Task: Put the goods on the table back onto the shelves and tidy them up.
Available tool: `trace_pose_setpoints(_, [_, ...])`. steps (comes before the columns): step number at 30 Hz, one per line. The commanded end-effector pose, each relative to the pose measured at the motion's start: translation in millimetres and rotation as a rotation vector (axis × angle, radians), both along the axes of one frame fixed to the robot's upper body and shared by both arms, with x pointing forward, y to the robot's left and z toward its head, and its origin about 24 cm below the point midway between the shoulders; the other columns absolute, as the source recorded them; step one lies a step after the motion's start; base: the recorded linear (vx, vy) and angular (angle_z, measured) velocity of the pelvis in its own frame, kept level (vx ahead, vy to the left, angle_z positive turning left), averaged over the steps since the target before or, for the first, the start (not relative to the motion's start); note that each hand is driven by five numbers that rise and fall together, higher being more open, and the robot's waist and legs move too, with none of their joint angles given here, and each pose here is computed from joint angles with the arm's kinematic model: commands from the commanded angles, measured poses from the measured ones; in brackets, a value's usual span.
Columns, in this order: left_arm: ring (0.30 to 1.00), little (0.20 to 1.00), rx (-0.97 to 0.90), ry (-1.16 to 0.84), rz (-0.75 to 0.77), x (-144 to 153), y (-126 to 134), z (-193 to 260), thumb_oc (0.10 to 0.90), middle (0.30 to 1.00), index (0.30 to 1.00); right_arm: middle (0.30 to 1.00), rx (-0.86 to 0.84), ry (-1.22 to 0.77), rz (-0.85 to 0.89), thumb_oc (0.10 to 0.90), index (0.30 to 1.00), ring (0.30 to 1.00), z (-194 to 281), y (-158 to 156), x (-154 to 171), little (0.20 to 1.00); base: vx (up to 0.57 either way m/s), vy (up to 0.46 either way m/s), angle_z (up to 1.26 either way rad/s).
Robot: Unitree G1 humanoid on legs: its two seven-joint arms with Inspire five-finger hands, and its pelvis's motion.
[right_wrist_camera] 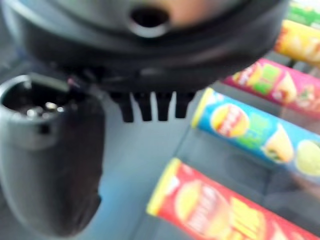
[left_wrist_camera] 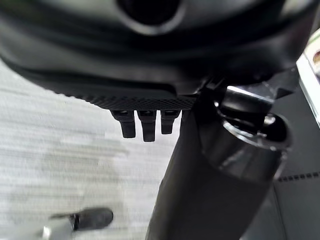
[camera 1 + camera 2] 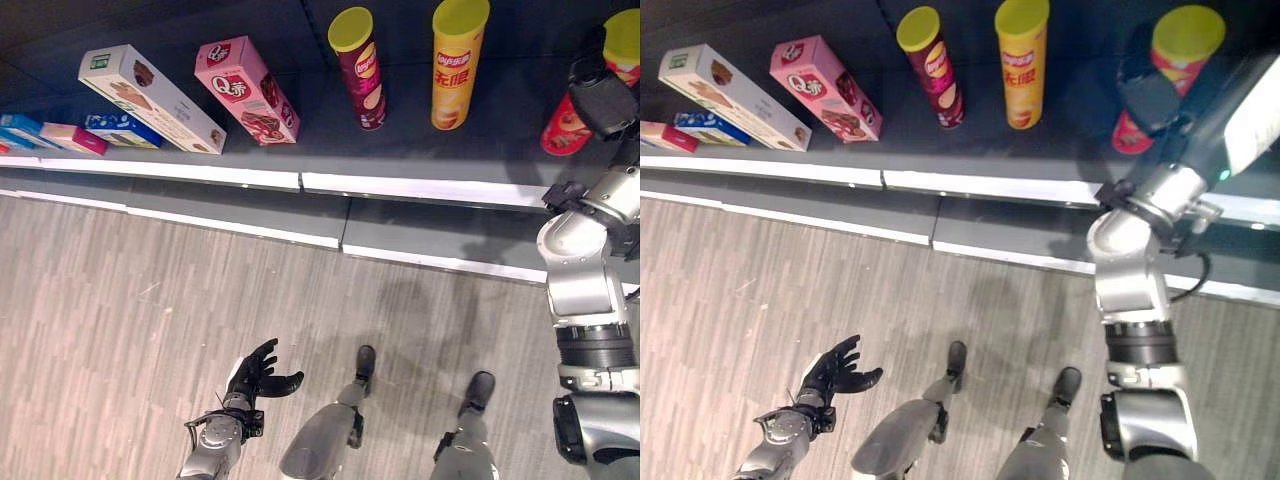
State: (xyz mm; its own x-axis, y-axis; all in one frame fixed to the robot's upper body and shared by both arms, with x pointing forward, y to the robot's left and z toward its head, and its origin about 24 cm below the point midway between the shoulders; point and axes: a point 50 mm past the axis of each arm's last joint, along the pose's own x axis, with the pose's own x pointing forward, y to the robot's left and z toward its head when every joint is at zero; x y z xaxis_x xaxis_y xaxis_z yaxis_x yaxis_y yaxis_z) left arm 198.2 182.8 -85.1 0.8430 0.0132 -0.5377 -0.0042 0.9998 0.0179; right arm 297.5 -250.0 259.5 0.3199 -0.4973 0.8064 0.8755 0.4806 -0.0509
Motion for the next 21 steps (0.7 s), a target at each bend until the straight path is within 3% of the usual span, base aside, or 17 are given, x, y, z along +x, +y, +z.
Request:
trace_pose_setpoints(1, [0.900, 0.900, 0.111, 0.056, 0.030, -13, 22, -8, 0.800, 0.900, 0.900, 0.900, -0.158, -0.293, 0.120, 0.800, 0.900, 0.900, 36, 20, -40, 0.900, 0.00, -0.003, -0.08])
trace_pose_setpoints(4, [0.900, 0.900, 0.109, 0.090, 0.069, -21, 27, -13, 0.800, 0.900, 0.900, 0.900, -0.086, -0.275, 0.275, 0.800, 0.900, 0.900, 18, 24, -51, 0.900, 0.01, 0.012, -0.16])
trace_pose_setpoints(5, [0.900, 0.900, 0.111, 0.121, 0.110, -31, 38, -17, 0.800, 0.900, 0.900, 0.900, -0.002, -0.217, 0.459, 0.800, 0.900, 0.900, -3, 21, -61, 0.900, 0.02, 0.003, -0.27])
trace_pose_setpoints(6, [0.900, 0.900, 0.113, 0.124, 0.110, -32, 39, -17, 0.800, 0.900, 0.900, 0.900, 0.001, -0.214, 0.463, 0.800, 0.900, 0.900, -4, 20, -61, 0.900, 0.05, 0.025, -0.39])
trace_pose_setpoints(10, [0.900, 0.900, 0.131, 0.185, 0.154, -49, 63, -23, 0.800, 0.900, 0.900, 0.900, 0.216, -0.112, 0.758, 0.800, 0.900, 0.900, -44, 4, -70, 0.900, 0.05, 0.136, -0.45])
trace_pose_setpoints(16, [0.900, 0.900, 0.210, 0.229, 0.154, -48, 86, -25, 0.800, 0.900, 0.900, 0.900, 0.206, -0.065, 0.633, 0.800, 0.900, 0.900, -53, -20, -84, 0.900, -0.01, 0.170, -0.78])
trace_pose_setpoints(21, [0.900, 0.900, 0.235, 0.235, 0.178, -49, 95, -24, 0.800, 0.900, 0.900, 0.900, 0.144, -0.046, 0.589, 0.800, 0.900, 0.900, -46, -23, -81, 0.900, -0.06, -0.112, -0.99])
